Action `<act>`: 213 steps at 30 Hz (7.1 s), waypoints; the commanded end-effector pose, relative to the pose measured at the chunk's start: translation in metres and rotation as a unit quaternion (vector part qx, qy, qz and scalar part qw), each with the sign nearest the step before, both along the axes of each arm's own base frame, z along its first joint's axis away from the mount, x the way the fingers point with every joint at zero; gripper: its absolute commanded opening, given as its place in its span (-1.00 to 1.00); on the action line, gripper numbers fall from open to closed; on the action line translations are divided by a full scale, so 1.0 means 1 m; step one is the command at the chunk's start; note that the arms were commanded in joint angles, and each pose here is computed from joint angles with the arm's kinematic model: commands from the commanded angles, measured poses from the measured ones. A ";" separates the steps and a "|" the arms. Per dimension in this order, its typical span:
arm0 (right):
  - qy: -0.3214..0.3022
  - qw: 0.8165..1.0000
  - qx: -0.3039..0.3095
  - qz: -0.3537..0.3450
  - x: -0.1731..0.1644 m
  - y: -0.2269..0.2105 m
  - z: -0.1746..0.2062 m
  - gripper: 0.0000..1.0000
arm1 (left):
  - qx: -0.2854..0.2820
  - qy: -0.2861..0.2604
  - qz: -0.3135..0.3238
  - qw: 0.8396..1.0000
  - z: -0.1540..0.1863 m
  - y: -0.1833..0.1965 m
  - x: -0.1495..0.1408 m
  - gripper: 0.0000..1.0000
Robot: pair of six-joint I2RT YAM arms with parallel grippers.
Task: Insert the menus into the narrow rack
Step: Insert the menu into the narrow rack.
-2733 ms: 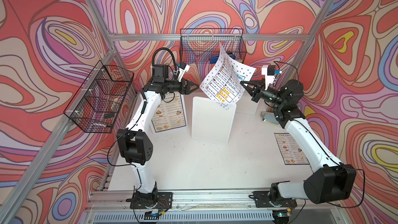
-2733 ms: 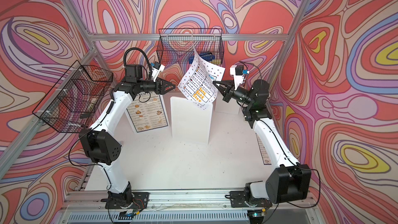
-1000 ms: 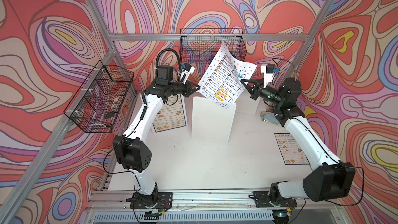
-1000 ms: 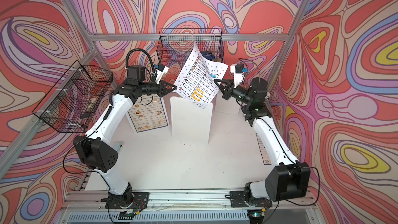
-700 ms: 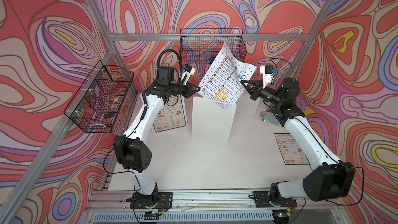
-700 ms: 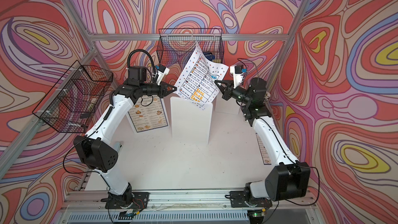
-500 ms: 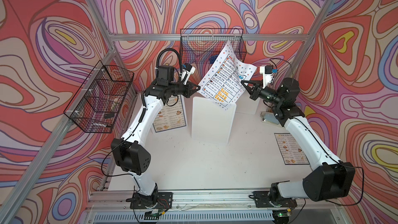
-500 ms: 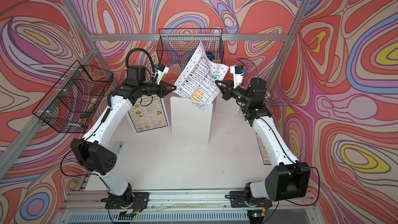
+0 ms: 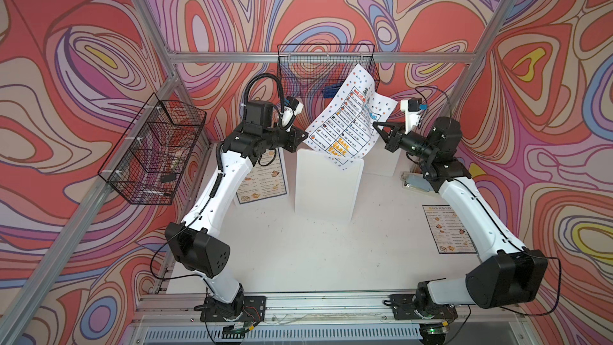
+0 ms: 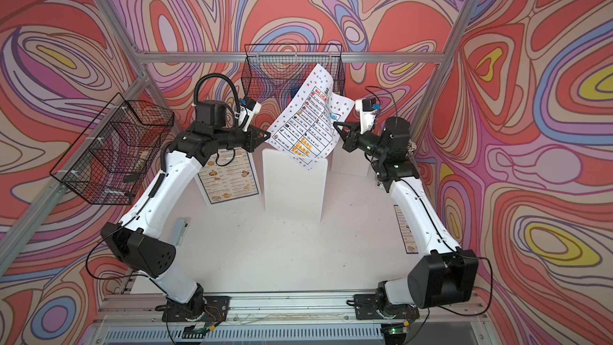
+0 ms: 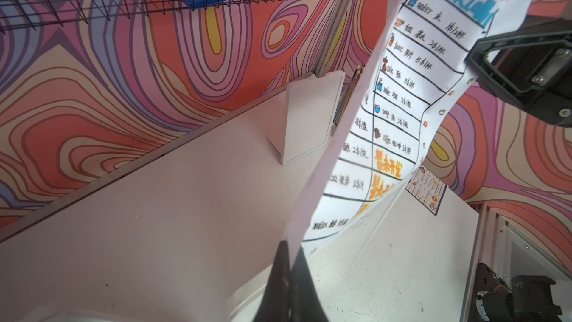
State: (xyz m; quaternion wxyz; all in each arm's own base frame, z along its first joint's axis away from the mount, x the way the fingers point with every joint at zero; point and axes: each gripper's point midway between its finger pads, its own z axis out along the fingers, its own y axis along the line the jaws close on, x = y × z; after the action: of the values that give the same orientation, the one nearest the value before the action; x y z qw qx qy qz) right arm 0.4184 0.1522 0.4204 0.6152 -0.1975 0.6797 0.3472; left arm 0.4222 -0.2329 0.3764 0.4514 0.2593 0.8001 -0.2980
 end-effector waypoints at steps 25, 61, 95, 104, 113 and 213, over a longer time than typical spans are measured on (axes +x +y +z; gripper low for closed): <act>-0.023 0.995 -0.023 0.090 -0.015 0.020 0.026 -1.00 | 0.028 -0.063 -0.007 0.998 -0.012 0.009 -0.007 0.82; -0.019 0.987 -0.029 0.159 -0.037 0.032 0.018 -1.00 | -0.039 -0.026 -0.062 0.997 -0.019 0.005 0.023 -0.56; -0.029 0.987 -0.013 0.158 -0.041 0.032 0.025 -1.00 | -0.048 -0.009 -0.079 0.996 -0.030 0.004 0.007 -1.00; -0.024 0.987 -0.005 0.162 -0.041 0.032 0.021 -1.00 | -0.057 -0.005 -0.093 0.994 -0.036 0.003 -0.004 -1.00; -0.022 0.990 -0.002 0.136 -0.025 0.029 0.022 -1.00 | -0.060 -0.034 -0.070 0.995 -0.019 0.009 -0.009 -1.00; 0.006 0.969 0.030 0.247 -0.003 0.067 0.022 -1.00 | -0.088 -0.046 -0.052 0.994 -0.034 0.022 -0.008 -1.00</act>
State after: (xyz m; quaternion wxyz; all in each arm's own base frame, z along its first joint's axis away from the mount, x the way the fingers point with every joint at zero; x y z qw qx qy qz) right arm 0.4129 0.2171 0.4415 0.5096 -0.3352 0.6060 0.5105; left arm 0.4183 -0.2136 0.3438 0.4915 0.2766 0.7349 -0.3765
